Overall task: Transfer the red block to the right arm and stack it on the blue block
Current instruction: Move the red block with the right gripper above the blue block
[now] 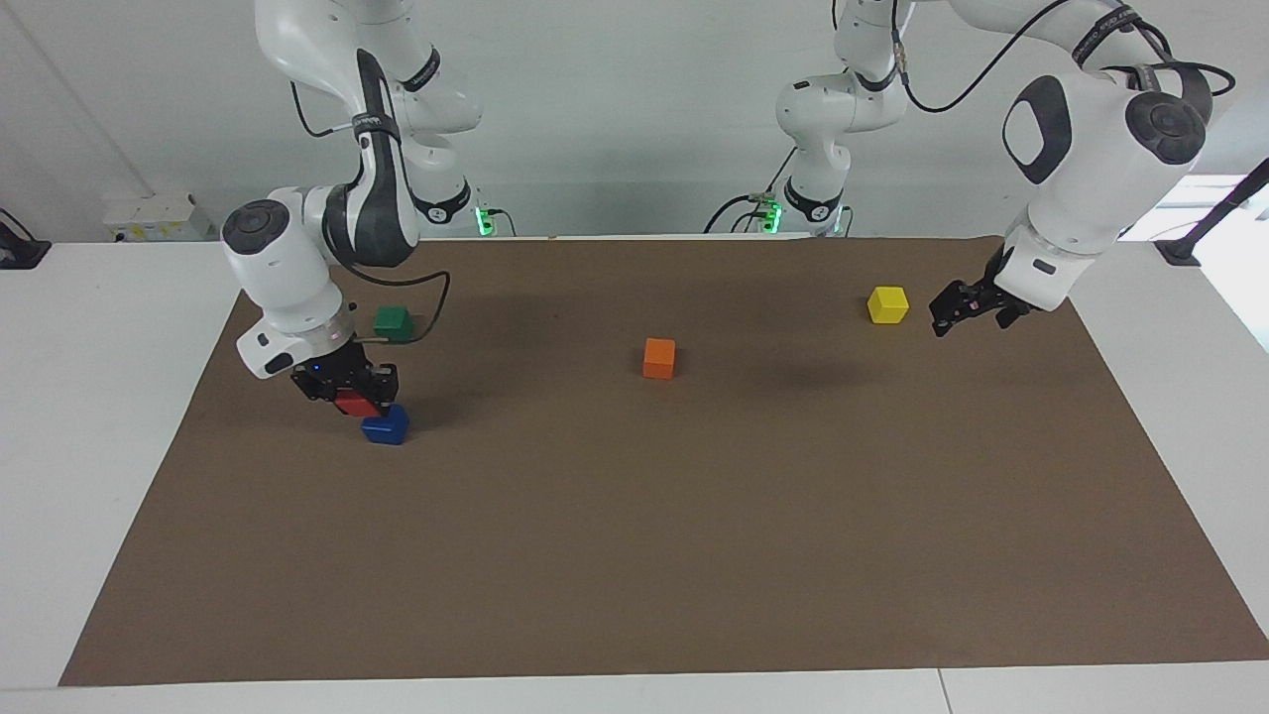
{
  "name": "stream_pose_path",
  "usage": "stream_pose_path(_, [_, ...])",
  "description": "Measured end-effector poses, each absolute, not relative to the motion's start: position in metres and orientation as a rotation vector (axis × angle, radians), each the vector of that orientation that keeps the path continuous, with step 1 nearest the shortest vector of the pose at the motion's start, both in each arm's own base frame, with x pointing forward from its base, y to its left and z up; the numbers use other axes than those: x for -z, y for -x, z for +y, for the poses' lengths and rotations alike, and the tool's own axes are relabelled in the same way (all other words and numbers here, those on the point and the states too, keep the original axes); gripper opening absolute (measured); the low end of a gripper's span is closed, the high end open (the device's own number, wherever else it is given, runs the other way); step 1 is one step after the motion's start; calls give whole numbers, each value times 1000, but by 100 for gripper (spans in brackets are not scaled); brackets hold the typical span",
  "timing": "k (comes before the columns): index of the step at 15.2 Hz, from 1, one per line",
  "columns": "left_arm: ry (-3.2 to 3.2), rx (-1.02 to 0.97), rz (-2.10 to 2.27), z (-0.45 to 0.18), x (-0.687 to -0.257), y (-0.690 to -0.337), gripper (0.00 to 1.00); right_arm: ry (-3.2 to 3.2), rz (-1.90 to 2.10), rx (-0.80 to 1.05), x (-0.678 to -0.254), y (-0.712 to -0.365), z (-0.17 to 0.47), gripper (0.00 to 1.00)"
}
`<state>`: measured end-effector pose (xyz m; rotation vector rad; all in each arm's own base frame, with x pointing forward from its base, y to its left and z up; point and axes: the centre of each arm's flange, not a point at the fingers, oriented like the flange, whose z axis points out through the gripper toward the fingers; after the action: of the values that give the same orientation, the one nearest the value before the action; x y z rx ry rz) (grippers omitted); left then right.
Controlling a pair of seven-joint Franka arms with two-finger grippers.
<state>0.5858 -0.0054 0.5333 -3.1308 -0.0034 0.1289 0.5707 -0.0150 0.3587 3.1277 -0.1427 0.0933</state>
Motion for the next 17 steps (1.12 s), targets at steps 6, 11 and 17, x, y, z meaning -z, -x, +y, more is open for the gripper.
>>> stream_pose_path(6, [3131,-117,17,-8,-535,-585,100,-3074,-229,-68,-342,-570,-13,58])
stream_pose_path(11, [3132,-95,22,-14,-551,-586,100,-3072,-254,-78,-336,-572,-12,58])
stream_pose_path(17, [3128,-112,18,-13,-582,-573,100,-3071,-283,-84,-337,-573,1,58])
